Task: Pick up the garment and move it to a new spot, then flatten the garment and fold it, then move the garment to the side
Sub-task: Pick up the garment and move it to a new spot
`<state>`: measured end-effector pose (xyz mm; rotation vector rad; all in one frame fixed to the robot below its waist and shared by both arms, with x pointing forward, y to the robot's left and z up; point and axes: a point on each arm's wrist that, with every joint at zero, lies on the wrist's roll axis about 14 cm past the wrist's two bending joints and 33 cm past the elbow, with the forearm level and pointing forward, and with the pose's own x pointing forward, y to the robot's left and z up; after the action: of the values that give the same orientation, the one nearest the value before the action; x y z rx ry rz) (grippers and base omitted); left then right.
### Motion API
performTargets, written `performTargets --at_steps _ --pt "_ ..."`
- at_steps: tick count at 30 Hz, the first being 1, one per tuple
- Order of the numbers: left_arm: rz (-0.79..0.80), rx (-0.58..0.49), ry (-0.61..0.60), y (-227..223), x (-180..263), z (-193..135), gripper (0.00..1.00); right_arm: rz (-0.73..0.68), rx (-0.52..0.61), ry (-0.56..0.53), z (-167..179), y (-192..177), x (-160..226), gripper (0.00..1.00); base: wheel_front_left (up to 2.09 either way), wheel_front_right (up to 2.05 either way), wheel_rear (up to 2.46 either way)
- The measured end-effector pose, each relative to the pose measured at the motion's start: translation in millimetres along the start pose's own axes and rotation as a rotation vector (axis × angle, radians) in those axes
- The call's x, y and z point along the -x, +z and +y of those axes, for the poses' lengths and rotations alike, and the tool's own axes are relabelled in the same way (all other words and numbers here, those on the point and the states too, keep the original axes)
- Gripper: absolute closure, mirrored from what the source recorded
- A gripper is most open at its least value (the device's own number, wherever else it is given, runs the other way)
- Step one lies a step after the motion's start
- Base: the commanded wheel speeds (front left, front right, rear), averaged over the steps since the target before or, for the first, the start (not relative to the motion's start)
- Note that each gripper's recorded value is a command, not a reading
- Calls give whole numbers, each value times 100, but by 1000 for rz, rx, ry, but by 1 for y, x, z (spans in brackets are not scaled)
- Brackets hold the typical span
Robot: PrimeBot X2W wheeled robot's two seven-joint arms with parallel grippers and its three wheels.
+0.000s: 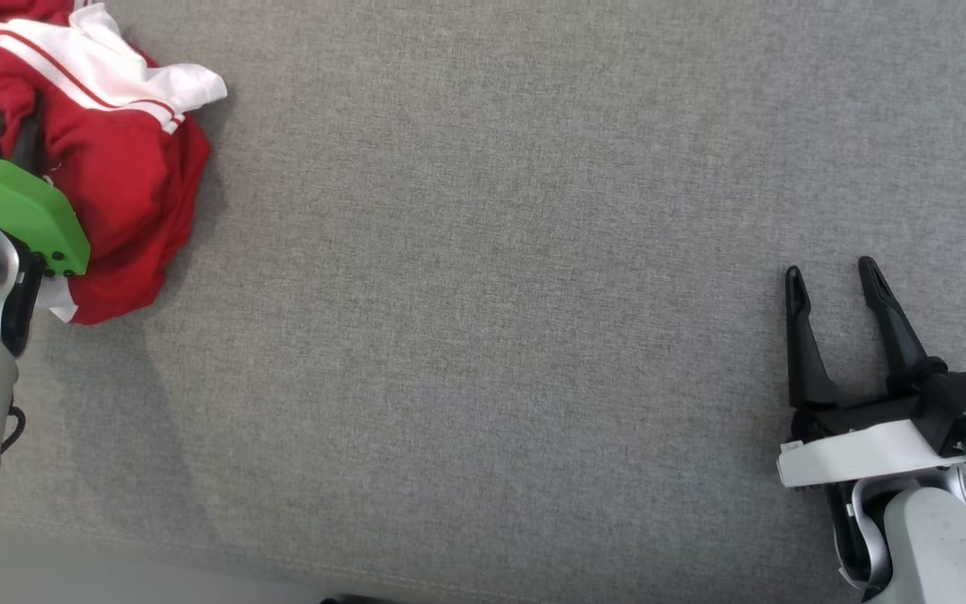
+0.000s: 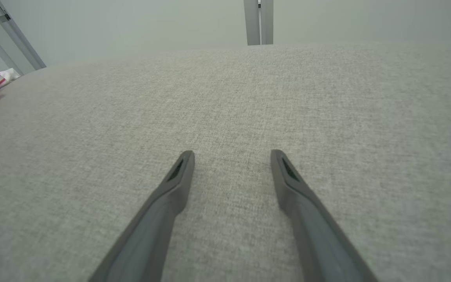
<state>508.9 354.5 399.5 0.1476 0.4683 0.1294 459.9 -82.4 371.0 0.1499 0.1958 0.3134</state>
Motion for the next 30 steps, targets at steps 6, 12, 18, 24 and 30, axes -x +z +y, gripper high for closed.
performTargets --at_steps 6,12,18,24,30 --pt "-190 -52 -47 61 17 -4 100 -12 -21 1 7 13 12 0 0 0 0" --pt "-390 -74 -137 120 57 -29 100 -52 -88 25 24 35 32 0 0 0 0" --pt "-548 -94 -268 167 100 -71 100 -116 -108 9 26 63 61 0 0 0 0" --pt "-703 -80 -448 223 142 -132 100 -178 -109 -64 10 82 97 0 0 0 0" --pt "-809 -85 -681 270 185 -216 100 -263 -119 -188 -23 103 134 0 0 0 0"
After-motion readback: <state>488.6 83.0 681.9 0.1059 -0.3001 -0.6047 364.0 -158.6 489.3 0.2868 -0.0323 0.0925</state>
